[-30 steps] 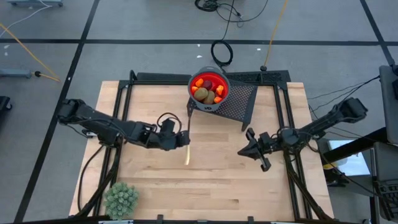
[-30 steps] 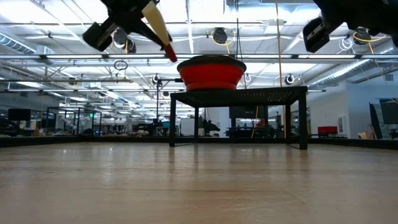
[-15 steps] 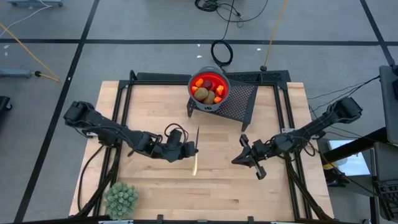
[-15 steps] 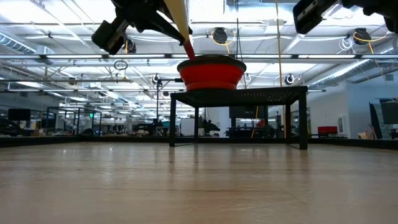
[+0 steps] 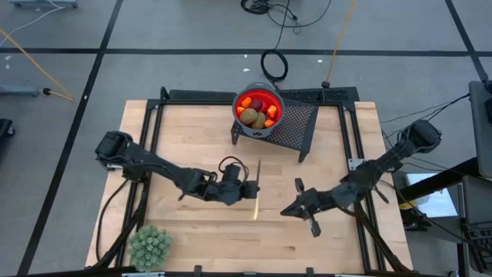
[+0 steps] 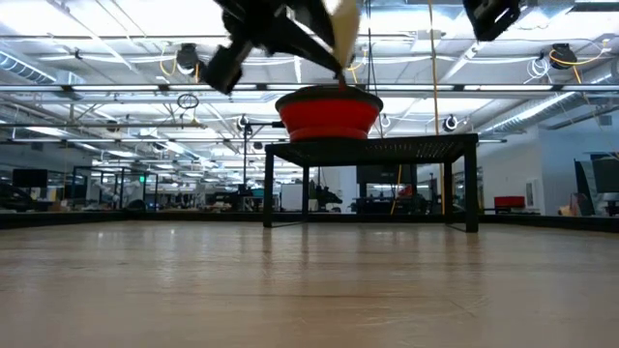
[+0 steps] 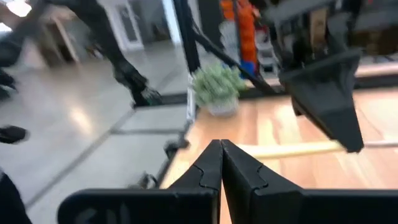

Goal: Pick & Place Fruit
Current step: Put the knife on the shelf to the right of the strainer bowl

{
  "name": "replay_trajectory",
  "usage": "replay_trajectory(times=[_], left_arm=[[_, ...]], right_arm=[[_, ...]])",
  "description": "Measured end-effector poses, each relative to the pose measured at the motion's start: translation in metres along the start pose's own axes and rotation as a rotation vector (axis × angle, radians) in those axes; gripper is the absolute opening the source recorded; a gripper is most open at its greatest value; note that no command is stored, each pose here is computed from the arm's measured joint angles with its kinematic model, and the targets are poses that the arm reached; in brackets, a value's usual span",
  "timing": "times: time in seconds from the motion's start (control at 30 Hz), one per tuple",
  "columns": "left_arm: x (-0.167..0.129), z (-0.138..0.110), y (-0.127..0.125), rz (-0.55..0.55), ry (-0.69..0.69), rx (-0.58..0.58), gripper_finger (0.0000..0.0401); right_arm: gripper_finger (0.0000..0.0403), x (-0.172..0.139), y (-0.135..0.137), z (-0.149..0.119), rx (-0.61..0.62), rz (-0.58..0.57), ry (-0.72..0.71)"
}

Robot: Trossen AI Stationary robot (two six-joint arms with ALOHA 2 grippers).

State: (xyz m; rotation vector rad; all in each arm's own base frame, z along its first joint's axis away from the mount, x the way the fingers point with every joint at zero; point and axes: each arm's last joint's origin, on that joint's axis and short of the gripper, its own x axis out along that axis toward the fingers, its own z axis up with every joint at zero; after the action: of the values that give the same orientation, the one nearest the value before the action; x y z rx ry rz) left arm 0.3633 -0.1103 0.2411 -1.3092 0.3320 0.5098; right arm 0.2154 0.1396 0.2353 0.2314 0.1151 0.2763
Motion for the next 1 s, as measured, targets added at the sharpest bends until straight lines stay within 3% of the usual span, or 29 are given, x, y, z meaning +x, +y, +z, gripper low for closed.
replay_trajectory(times=[0.27, 0.53, 0.77, 1.0], left_arm=[[0.026, -0.006, -0.013, 0.001, 0.027, 0.069, 0.002], [0.029, -0.007, -0.031, -0.039, 0.026, 0.181, 0.002], [0.027, -0.005, -0.035, -0.008, -0.006, 0.229, 0.0021], [0.027, -0.004, -0.034, -0.001, -0.033, 0.256, 0.0021]], right_arm=[[0.0, 0.0, 0.022, 0.008, -0.021, -0.075, 0.086], [0.0, -0.006, 0.028, -0.003, 0.003, -0.139, 0.16], [0.0, -0.006, 0.027, -0.004, 0.041, -0.146, 0.165], [0.0, -0.002, 0.018, -0.002, 0.181, -0.199, 0.144]])
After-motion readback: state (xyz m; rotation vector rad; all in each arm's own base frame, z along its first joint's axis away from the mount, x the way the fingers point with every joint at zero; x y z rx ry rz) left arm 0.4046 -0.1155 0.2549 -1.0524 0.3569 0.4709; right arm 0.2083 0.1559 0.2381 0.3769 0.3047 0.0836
